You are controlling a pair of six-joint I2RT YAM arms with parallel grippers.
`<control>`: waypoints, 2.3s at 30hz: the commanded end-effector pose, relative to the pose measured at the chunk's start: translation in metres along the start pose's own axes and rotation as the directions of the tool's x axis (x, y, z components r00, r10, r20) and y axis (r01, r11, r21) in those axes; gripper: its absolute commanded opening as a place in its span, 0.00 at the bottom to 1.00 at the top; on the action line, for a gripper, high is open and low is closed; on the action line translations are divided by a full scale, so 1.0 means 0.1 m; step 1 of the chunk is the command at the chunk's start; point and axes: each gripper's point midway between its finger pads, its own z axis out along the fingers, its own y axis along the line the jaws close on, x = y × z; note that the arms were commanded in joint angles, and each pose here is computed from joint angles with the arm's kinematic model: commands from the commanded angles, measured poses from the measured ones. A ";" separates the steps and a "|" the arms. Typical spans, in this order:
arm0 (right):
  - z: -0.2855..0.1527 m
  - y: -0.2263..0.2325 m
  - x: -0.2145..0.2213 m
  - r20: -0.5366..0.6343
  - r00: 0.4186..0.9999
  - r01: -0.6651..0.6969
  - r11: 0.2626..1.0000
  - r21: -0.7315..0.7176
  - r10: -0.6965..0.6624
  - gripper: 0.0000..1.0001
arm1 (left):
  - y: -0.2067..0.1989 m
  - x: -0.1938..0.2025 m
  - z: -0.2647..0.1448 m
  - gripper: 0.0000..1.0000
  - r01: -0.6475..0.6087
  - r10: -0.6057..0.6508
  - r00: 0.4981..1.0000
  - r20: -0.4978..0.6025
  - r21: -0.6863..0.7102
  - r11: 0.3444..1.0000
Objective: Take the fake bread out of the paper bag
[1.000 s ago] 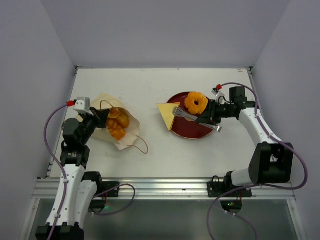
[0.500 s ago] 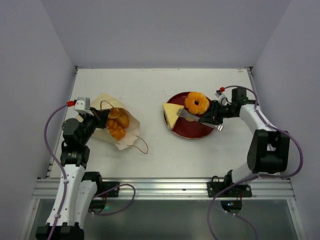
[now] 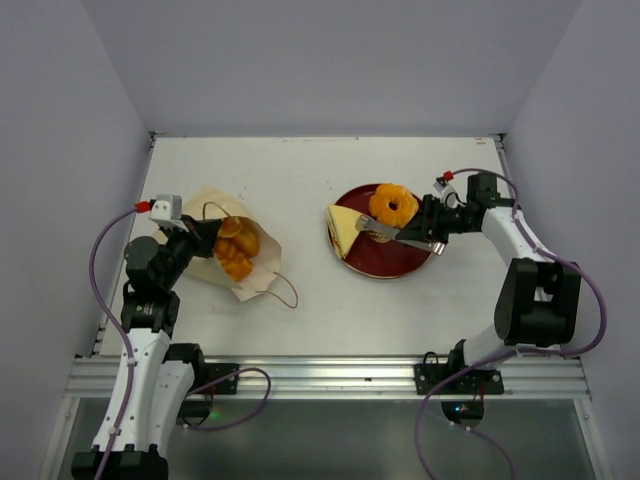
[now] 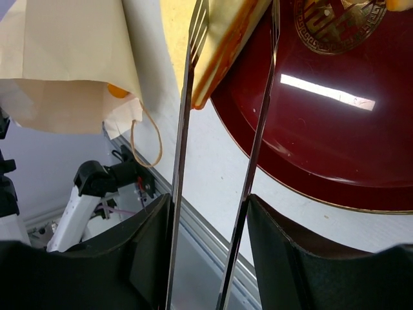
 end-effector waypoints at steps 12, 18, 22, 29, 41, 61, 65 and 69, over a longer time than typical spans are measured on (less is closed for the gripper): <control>-0.41 0.40 -0.10 0.113 0.979 0.178 0.981 -0.076 -0.169 0.53 | -0.26 -0.24 0.01 0.00 -0.027 0.022 0.999 0.046 0.116 0.993; -0.56 0.61 0.05 0.125 0.938 0.337 0.935 -0.109 -0.323 0.51 | -0.35 -0.22 0.01 0.00 -0.025 0.021 0.999 0.030 0.167 0.986; -0.66 0.78 0.23 0.106 0.876 0.482 0.866 -0.136 -0.471 0.50 | -0.38 -0.23 0.01 0.00 -0.021 0.016 0.999 0.029 0.183 0.983; -0.45 1.21 0.81 -0.003 0.651 0.745 0.641 -0.184 -0.759 0.47 | -0.44 -0.25 0.05 0.00 0.026 -0.034 0.999 0.036 0.212 0.977; 0.09 1.65 1.50 -0.076 0.372 0.874 0.376 -0.307 -0.925 0.43 | -0.57 -0.29 0.08 0.00 0.057 -0.068 0.997 0.032 0.250 0.966; 1.17 1.77 0.93 0.017 0.823 0.567 0.819 -0.089 -0.568 0.40 | -0.52 -0.29 0.21 0.00 0.198 -0.222 0.968 0.114 0.194 0.961; 1.18 1.74 0.88 0.054 0.858 0.513 0.856 -0.062 -0.510 0.40 | -0.50 -0.24 0.25 0.00 0.206 -0.229 0.967 0.112 0.189 0.960; 1.14 1.82 0.88 0.089 0.884 0.465 0.881 -0.083 -0.458 0.40 | -0.52 -0.20 0.27 0.00 0.213 -0.236 0.966 0.108 0.195 0.957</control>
